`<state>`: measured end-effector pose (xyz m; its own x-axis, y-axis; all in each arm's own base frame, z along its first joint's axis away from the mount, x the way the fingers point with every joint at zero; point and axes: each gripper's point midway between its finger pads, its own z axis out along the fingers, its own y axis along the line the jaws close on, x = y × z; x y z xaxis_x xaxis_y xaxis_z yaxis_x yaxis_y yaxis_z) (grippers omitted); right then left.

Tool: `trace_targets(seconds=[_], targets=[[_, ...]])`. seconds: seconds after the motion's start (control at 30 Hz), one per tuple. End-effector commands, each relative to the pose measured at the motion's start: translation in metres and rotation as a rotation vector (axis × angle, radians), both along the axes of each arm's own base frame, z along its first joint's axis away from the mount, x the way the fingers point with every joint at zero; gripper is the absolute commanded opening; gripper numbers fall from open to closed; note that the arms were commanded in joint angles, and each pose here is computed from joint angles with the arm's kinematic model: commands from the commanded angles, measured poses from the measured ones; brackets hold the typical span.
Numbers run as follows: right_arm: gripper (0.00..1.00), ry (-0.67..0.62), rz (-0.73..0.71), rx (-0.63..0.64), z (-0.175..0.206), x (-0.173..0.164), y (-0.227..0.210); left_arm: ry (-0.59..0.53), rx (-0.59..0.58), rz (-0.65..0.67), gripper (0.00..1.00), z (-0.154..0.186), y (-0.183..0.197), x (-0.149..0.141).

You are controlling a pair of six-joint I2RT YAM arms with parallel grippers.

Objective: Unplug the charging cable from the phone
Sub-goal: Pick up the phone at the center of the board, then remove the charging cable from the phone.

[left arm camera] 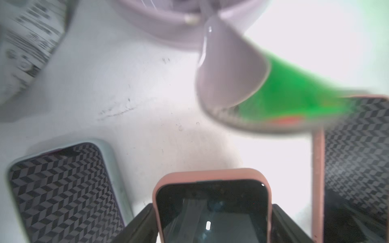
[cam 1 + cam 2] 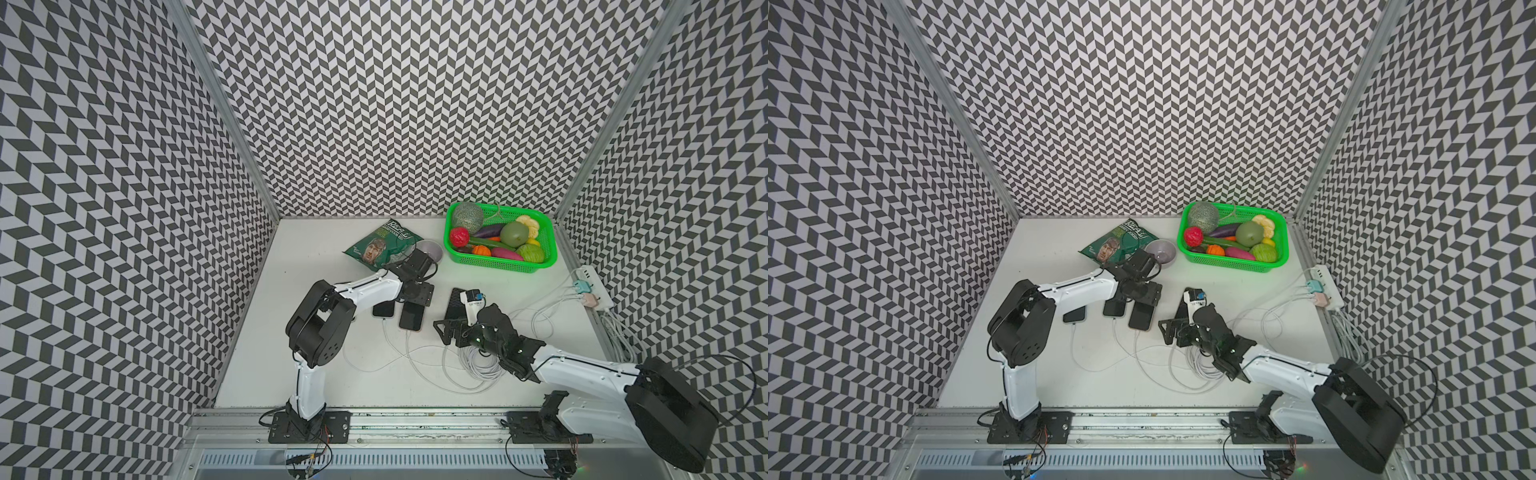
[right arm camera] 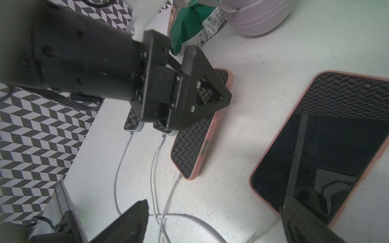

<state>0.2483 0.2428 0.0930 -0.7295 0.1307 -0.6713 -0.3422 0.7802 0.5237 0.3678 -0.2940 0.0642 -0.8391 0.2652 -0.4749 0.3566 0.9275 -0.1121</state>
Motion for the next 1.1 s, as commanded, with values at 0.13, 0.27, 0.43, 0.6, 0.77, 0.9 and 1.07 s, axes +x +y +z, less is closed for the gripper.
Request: trace_targets(seconds=[0.13,0.27,0.43,0.6,0.77,0.9,1.07], targets=[[0.98,0.048,0.108,0.15,0.015,-0.013,0.031,-0.095,-0.23,-0.005,0.0,0.059,-0.013,0.013],[0.95,0.061,0.146,0.149,0.01,-0.019,0.043,-0.083,-0.291,-0.02,0.0,0.066,-0.014,0.013],[0.92,0.08,0.187,0.138,0.002,-0.026,0.058,-0.072,-0.335,-0.038,0.0,0.073,-0.017,0.011],[0.9,0.093,0.201,0.124,-0.007,-0.026,0.067,-0.067,-0.36,-0.051,0.0,0.078,-0.018,0.01],[0.88,0.097,0.209,0.115,-0.011,-0.023,0.073,-0.068,-0.377,-0.066,0.0,0.085,-0.019,0.008],[0.86,0.096,0.211,0.106,-0.012,-0.021,0.077,-0.07,-0.387,-0.073,0.0,0.09,-0.017,0.008],[0.81,0.1,0.216,0.102,-0.015,-0.018,0.082,-0.072,-0.396,-0.077,0.0,0.095,-0.016,0.008]])
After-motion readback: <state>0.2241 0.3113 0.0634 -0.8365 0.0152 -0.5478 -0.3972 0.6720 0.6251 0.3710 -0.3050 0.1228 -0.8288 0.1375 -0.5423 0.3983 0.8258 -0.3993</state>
